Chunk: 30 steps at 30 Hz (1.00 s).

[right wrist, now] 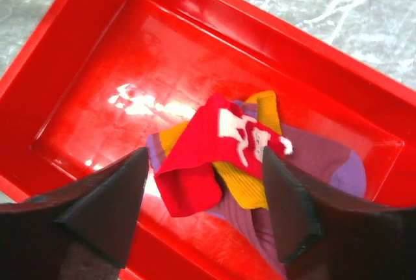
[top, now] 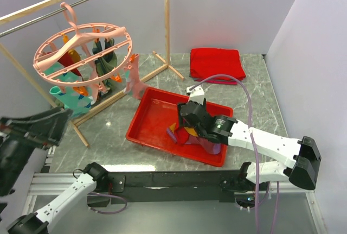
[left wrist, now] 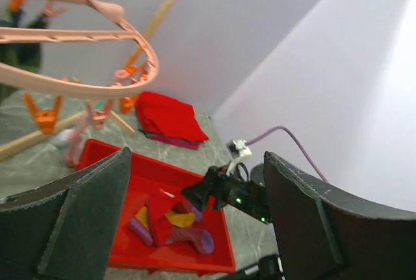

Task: Remove the socks clipped to the hanger

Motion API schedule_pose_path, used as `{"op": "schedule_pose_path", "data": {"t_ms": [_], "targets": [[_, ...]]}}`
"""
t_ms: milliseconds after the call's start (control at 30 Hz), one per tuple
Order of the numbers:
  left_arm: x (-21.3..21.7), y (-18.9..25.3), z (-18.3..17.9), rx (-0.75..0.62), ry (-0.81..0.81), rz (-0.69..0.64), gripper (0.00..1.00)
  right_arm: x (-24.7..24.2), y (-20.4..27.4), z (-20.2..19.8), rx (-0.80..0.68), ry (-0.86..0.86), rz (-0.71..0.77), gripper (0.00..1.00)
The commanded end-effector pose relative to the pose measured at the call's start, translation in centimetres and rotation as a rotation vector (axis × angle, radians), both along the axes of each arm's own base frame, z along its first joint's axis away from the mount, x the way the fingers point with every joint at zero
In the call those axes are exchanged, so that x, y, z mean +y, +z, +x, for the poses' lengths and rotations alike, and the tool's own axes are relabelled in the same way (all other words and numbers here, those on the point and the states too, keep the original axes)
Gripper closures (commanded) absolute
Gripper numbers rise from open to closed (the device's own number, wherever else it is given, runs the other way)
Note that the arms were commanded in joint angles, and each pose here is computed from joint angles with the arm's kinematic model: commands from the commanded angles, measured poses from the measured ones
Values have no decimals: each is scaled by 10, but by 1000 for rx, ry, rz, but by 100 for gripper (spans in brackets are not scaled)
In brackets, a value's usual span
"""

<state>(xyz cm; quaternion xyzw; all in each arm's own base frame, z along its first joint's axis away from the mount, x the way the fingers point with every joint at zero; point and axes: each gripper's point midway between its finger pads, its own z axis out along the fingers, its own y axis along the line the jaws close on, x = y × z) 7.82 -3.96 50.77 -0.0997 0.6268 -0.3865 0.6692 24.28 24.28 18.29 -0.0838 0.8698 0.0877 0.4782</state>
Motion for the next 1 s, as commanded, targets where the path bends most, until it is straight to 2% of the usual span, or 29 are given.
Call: {"op": "schedule_pose_path", "data": {"t_ms": [0,200,233,433,500,567,600,667,800,833,967], "targets": [[37,-3,-10,-18,134,-9,12,25,35,6,-46,17,125,2],[56,-14,-16,2,160,-37,12,76,74,-5,-176,102,232,0],[57,-15,-16,6,157,-43,12,91,86,-7,-209,136,287,0],[60,-30,-20,29,108,-84,16,140,113,11,-326,335,360,0],[58,-33,-21,50,64,-107,17,151,107,25,-296,447,343,0],[54,-38,-22,70,29,-111,18,153,115,46,-328,519,316,0],[51,-39,-22,81,-4,-121,19,161,115,41,-320,620,333,0],[47,-41,-21,87,-29,-126,20,168,116,50,-324,701,330,0],[39,-40,-17,88,-68,-117,20,176,111,76,-337,828,309,0],[35,-40,-15,90,-74,-108,20,182,97,83,-320,845,286,0],[25,-39,-8,95,-84,-89,21,191,85,105,-326,901,316,0]]}}
